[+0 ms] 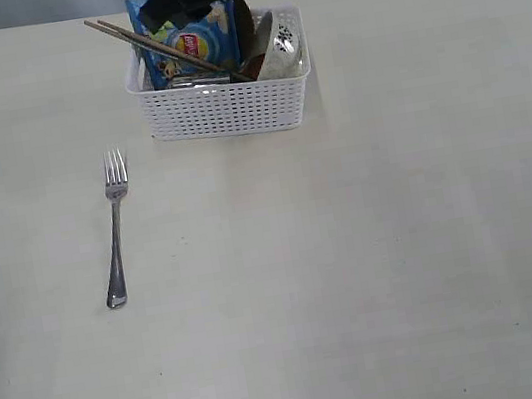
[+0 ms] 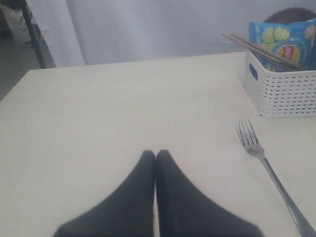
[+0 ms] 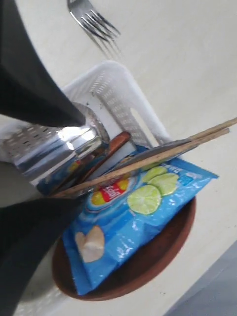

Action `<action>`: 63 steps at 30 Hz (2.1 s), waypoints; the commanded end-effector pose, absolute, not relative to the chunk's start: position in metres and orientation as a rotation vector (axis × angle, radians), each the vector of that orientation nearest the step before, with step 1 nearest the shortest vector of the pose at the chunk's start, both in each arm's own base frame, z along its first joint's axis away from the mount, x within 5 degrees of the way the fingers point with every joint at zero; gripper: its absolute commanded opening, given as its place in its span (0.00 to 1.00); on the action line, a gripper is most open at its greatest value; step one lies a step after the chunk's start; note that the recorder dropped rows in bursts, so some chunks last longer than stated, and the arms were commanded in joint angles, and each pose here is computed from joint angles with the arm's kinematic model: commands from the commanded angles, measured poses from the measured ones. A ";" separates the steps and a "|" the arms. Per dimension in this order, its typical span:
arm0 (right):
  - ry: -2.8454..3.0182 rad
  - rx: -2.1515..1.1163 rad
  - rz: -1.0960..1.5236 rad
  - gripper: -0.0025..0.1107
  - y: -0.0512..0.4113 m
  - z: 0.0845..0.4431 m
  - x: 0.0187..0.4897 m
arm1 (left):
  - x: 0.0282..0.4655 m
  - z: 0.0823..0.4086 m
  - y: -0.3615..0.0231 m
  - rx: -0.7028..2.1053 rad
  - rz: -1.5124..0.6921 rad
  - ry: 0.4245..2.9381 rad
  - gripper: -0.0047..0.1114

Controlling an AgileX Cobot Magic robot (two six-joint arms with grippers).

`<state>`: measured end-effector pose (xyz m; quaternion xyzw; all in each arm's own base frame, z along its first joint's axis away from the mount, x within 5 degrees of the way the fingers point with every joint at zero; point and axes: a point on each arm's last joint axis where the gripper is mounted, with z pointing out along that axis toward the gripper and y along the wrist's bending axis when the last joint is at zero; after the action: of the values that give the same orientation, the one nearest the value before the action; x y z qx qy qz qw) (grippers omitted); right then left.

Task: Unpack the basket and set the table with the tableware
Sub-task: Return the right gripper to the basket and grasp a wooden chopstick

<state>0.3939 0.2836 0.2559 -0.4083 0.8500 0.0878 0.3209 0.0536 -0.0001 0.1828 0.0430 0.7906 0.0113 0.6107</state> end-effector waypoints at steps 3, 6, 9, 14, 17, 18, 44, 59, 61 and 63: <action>2.177 -1.064 0.286 0.56 0.295 0.233 0.405 | 0.054 0.182 0.000 0.100 0.017 1.825 0.04; 2.146 -1.086 0.273 0.56 0.301 0.218 0.410 | 0.054 0.182 0.000 0.100 0.017 1.825 0.04; 2.130 -1.090 0.266 0.56 0.306 0.205 0.413 | 0.054 0.182 0.000 0.100 0.017 1.825 0.04; 2.077 -1.110 0.237 0.56 0.309 0.189 0.420 | 0.054 0.182 0.000 0.100 0.017 1.825 0.04; 2.058 -1.098 0.236 0.56 0.312 0.186 0.425 | 0.054 0.182 0.000 0.100 0.017 1.825 0.04; 2.055 -1.096 0.236 0.56 0.314 0.184 0.427 | 0.054 0.182 0.000 0.100 0.017 1.825 0.04; 2.091 -1.194 0.195 0.52 0.329 0.144 0.431 | 0.054 0.182 0.000 0.100 0.017 1.825 0.04; 2.078 -1.205 0.186 0.02 0.328 0.163 0.427 | 0.054 0.182 0.000 0.100 0.017 1.825 0.04; 2.062 -1.190 0.190 0.02 0.327 0.175 0.427 | 0.054 0.182 0.000 0.100 0.017 1.825 0.04; 2.055 -1.184 0.193 0.02 0.326 0.185 0.425 | 0.054 0.182 0.000 0.100 0.017 1.825 0.04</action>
<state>0.4284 0.3287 0.1665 -0.4742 0.7961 0.0658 0.3701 0.0536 -0.0001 0.1828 0.0430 0.7906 0.0113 0.6107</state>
